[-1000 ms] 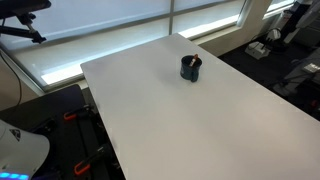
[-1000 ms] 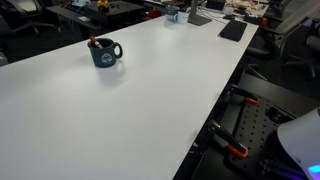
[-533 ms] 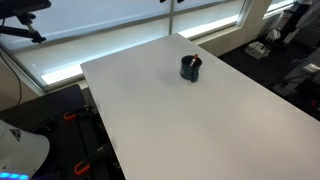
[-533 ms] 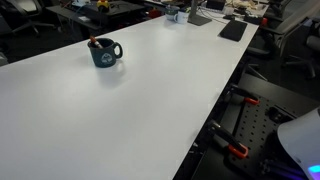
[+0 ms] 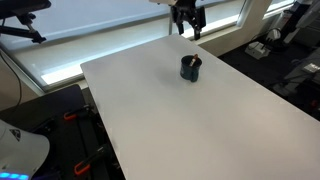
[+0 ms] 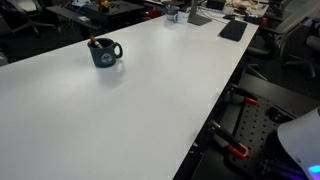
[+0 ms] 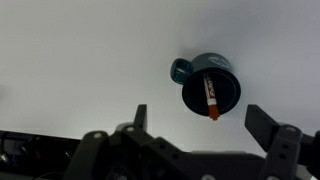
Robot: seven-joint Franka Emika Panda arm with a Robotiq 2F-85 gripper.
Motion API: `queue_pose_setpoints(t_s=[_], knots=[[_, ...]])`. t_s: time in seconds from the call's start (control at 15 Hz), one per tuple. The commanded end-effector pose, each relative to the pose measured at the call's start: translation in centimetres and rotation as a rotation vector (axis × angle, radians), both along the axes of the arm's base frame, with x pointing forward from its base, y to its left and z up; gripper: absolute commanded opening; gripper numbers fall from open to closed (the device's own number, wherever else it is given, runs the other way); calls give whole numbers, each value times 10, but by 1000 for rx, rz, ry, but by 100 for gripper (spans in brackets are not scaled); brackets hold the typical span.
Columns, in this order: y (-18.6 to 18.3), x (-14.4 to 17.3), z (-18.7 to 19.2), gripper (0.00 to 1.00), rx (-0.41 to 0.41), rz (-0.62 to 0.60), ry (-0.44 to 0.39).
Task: Remove the marker from the cup
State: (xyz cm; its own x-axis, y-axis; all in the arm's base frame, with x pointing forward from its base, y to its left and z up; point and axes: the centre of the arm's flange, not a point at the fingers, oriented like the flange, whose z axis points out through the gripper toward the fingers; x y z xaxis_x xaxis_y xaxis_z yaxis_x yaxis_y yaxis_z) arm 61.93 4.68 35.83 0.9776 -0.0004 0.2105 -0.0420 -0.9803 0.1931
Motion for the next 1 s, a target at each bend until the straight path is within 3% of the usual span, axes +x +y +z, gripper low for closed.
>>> queue_pose_setpoints(t_s=[0.0, 0.13, 0.2, 0.47, 0.93], knots=[[4, 28, -11, 100, -17, -37, -60], [4, 4, 25, 100, 42, -33, -58], [0, 20, -12, 100, 18, -29, -33], [4, 15, 20, 100, 40, -38, -74], [16, 31, -29, 100, 33, 49, -19]])
